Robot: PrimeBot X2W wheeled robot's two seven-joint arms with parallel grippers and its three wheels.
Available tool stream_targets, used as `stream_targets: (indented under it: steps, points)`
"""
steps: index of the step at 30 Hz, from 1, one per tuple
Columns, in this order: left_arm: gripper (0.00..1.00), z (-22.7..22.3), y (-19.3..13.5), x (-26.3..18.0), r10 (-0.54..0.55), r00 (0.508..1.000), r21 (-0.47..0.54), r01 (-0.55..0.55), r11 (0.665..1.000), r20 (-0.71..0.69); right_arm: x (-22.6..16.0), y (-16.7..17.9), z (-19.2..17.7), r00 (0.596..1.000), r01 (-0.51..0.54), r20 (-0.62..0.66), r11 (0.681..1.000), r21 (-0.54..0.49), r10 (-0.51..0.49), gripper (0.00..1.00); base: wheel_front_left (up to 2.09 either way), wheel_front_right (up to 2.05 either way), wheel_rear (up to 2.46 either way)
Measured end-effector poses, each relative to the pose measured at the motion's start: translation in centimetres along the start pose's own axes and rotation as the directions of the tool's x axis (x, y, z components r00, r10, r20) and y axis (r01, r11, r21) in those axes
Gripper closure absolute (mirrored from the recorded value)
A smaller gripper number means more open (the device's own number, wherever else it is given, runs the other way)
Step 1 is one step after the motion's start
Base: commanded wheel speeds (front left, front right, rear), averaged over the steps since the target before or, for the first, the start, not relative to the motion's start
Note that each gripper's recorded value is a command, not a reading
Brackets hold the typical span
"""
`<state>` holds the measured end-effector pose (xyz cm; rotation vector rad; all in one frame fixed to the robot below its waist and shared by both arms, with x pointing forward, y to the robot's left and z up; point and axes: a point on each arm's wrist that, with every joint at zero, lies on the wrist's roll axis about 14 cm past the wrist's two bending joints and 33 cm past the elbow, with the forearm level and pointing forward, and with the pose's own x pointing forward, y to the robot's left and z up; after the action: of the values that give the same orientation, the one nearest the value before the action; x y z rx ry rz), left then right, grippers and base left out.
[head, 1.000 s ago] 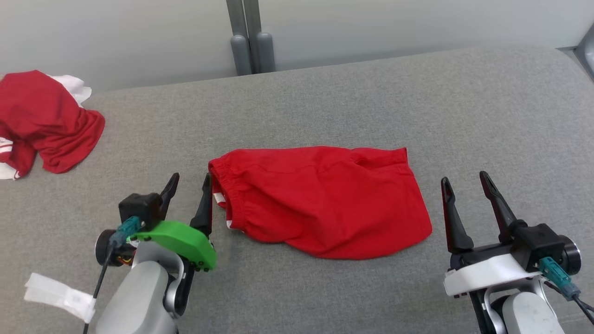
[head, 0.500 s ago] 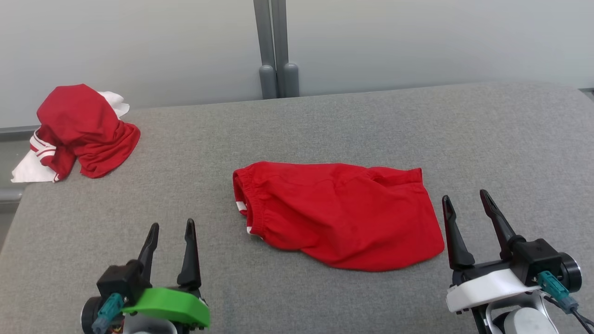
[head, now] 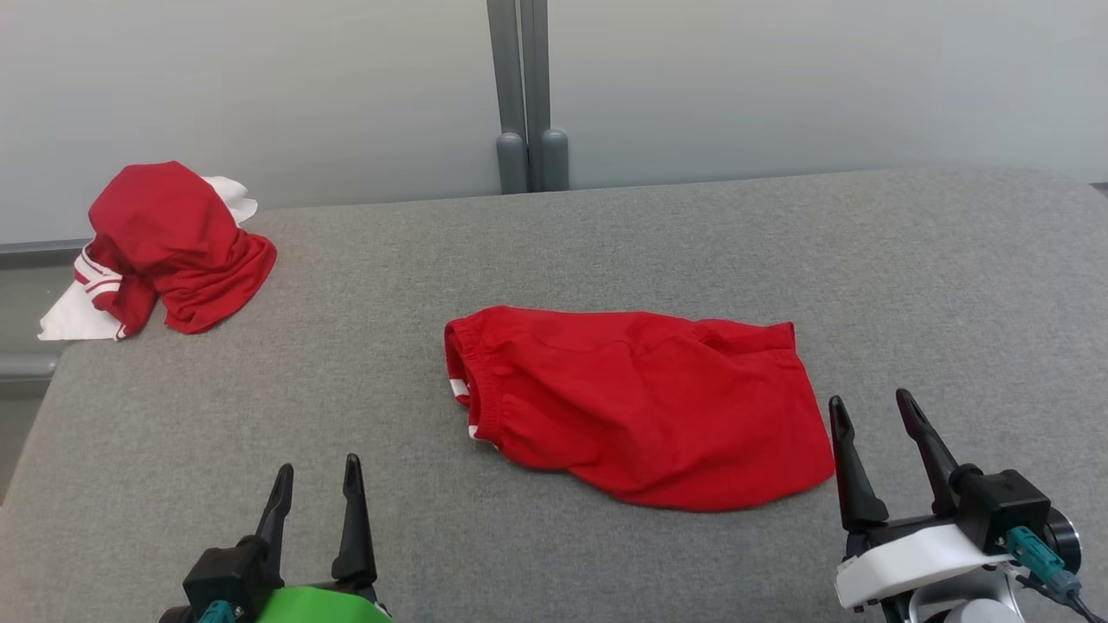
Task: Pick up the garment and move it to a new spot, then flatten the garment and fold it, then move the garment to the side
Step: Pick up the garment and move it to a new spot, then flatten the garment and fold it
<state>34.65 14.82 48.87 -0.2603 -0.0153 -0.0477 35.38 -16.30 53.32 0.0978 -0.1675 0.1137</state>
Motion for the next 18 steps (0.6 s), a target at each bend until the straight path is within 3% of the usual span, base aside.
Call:
stream_targets:
  steps: [18]
  points:
    - [0.0, -1.4, -0.2, -0.1, -0.02, 0.999, 0.009, 0.02, 1.0, -0.044, -0.1, -0.1, -1.0, 0.999, 0.005, -0.032, 1.0, 0.007, -0.005, 0.0, 0.0, 0.0, 0.0]
